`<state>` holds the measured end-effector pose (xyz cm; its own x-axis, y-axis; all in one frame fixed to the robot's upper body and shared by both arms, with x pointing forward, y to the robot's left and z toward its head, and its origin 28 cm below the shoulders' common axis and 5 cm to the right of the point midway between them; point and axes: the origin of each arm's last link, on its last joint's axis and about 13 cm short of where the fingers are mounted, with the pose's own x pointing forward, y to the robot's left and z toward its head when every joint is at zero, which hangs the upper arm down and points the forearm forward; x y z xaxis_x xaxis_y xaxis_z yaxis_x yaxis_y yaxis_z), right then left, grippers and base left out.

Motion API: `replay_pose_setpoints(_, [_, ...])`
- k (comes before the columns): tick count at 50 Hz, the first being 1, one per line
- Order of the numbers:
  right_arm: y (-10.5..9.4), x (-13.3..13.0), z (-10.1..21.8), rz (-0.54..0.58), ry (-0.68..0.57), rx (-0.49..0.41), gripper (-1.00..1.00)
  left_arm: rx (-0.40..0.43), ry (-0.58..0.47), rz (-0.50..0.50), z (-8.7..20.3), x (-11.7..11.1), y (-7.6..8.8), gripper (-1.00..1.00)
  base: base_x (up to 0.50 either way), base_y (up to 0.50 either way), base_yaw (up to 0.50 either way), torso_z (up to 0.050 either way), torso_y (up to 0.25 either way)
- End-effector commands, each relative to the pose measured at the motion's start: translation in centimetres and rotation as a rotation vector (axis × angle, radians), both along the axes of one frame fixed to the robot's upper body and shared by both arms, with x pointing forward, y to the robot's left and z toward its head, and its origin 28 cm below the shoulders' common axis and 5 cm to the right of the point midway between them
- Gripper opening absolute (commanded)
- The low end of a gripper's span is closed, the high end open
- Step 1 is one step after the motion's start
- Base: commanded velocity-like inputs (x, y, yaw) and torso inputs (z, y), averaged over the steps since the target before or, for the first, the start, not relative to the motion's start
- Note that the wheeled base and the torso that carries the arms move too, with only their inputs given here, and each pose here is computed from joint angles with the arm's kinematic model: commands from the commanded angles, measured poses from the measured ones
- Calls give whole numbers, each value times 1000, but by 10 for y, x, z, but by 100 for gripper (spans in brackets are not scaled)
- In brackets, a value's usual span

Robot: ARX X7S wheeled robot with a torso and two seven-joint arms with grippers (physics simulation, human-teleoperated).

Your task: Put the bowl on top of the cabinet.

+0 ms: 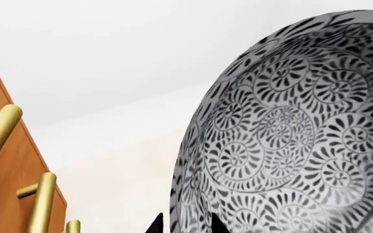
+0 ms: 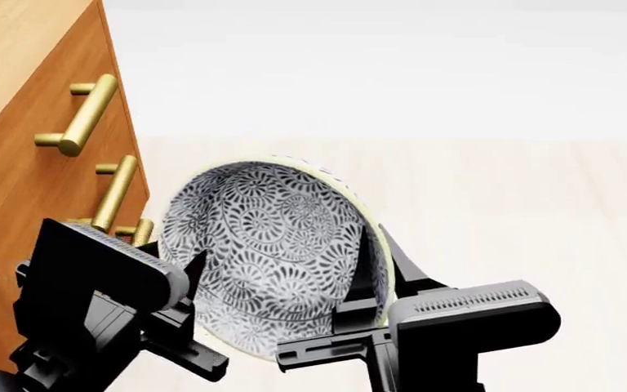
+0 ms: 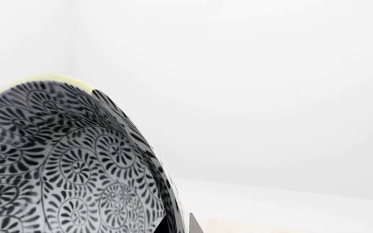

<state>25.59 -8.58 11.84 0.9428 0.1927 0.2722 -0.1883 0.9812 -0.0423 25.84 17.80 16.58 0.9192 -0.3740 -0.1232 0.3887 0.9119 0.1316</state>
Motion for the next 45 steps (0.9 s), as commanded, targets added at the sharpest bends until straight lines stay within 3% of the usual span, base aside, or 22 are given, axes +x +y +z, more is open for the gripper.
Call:
replay_pose_setpoints(1, [-1,3,4,15,-27,-10,-100,0,-29,11,1,0,2,-100,0,0,0,0,0])
replay_pose_setpoints(32, [-2,4,4,7,-11,-17,-100,-12,-46,-2,4,-4,4,-100,0,0,0,0,0])
replay_pose_setpoints(33, [-2,4,4,9,-9,-19,100,-12,-48,-2,4,-4,4,-100,0,0,0,0,0])
replay_pose_setpoints(45, [-4,4,3,-3,-4,-10,100,-12,-44,-1,3,-3,3,-100,0,0,0,0,0])
